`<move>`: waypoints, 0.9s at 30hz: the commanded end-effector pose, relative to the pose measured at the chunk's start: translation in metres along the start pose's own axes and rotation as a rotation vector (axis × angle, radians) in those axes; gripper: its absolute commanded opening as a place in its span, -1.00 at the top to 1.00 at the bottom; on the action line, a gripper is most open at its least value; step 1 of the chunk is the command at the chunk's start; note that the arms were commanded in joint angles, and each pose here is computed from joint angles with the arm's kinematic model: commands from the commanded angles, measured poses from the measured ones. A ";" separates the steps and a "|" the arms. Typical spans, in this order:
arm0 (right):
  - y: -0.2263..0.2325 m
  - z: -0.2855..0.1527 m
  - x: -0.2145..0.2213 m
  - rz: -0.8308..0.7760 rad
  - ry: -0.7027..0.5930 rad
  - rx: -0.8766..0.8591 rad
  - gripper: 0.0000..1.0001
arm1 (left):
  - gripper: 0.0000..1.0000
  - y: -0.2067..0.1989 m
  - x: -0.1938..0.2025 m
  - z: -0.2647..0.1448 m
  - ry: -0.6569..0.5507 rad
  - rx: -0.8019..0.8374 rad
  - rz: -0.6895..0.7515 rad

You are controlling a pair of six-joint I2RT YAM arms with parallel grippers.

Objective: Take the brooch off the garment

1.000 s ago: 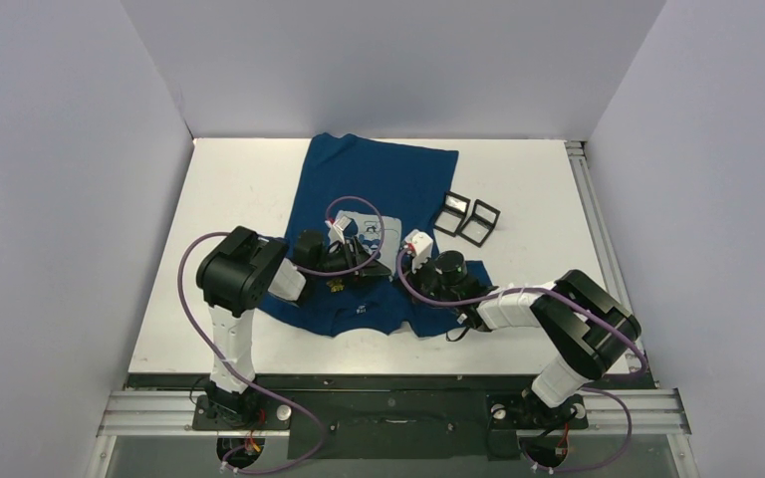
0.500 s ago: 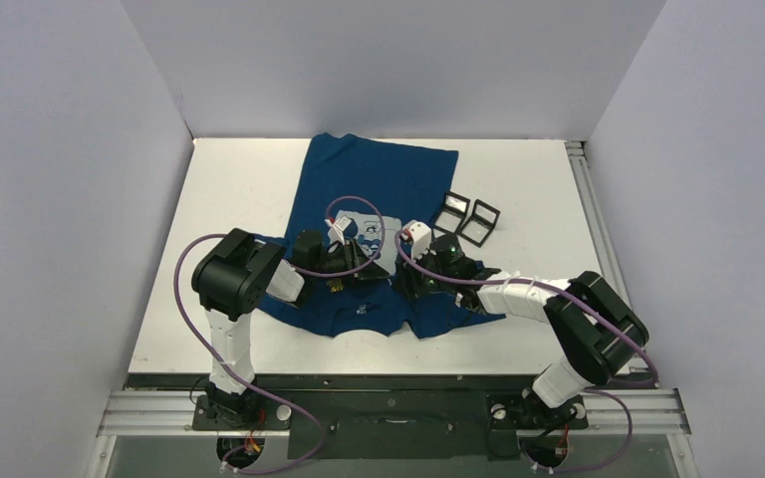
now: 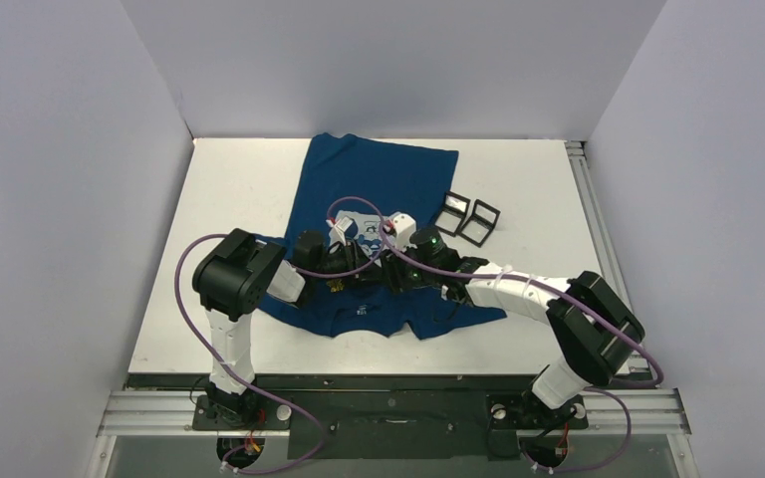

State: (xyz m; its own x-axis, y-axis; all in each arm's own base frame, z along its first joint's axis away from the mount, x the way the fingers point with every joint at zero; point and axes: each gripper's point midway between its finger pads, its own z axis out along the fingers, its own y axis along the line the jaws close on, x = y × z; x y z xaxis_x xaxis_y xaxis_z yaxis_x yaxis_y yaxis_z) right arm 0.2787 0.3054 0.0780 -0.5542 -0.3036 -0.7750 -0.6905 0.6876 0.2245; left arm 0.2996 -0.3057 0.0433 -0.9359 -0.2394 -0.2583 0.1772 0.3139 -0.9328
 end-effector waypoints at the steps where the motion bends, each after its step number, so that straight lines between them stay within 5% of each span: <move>1: -0.007 0.006 -0.009 -0.043 0.002 0.078 0.17 | 0.46 -0.021 -0.008 0.000 -0.027 0.043 0.070; 11: -0.017 0.012 0.005 -0.083 0.064 0.140 0.25 | 0.45 -0.021 -0.008 0.000 -0.028 0.045 0.070; 21: -0.017 0.019 0.005 -0.071 0.057 0.119 0.80 | 0.45 -0.021 -0.008 0.000 -0.027 0.049 0.068; 27: -0.027 0.025 0.015 -0.044 0.084 0.090 0.93 | 0.42 -0.020 -0.007 -0.001 -0.026 0.049 0.067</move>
State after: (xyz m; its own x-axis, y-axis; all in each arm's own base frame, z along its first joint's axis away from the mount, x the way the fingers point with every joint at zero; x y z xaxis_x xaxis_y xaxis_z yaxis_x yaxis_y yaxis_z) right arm 0.2844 0.2964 0.0421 -0.5742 -0.4141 -0.7063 -0.6760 0.7264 0.1237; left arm 0.2998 -0.3066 0.0429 -0.9346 -0.2422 -0.2604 0.1774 0.3168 -0.9317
